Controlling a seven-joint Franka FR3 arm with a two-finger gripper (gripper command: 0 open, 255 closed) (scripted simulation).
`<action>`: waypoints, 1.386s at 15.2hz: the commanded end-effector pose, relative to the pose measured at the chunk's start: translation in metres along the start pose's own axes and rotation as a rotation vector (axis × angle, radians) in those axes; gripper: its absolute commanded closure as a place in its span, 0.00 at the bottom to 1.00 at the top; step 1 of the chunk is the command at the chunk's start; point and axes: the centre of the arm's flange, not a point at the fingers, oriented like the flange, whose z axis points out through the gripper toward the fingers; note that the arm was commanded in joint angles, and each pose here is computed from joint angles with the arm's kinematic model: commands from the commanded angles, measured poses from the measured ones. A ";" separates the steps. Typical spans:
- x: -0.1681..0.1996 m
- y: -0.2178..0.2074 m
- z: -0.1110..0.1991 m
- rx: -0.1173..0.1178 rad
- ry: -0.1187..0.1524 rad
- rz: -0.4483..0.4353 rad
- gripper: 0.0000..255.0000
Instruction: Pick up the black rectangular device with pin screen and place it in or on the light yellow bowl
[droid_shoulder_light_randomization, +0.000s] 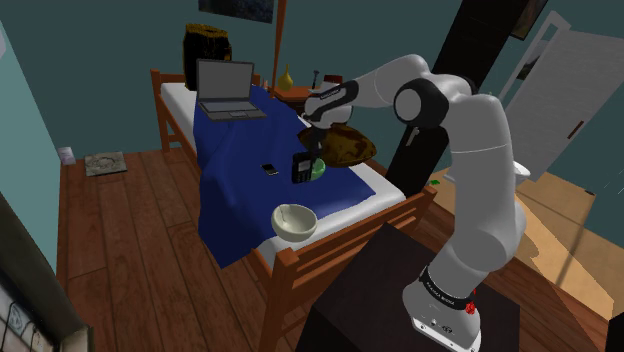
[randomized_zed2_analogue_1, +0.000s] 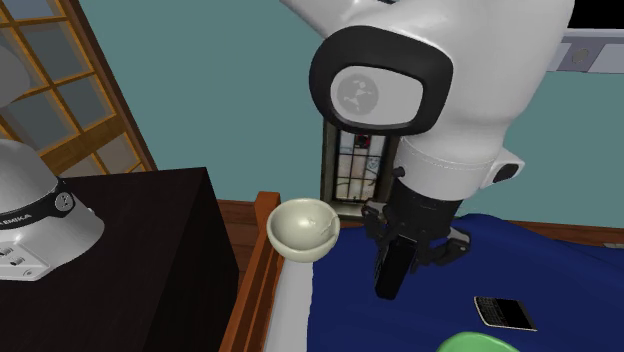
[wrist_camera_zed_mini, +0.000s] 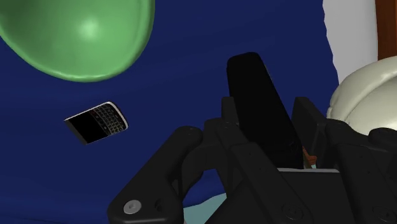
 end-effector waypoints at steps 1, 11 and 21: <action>0.001 0.000 -0.011 0.000 0.000 0.000 1.00; 0.006 -0.014 -0.058 0.000 0.000 0.000 1.00; 0.041 -0.139 -0.081 0.000 0.000 0.000 1.00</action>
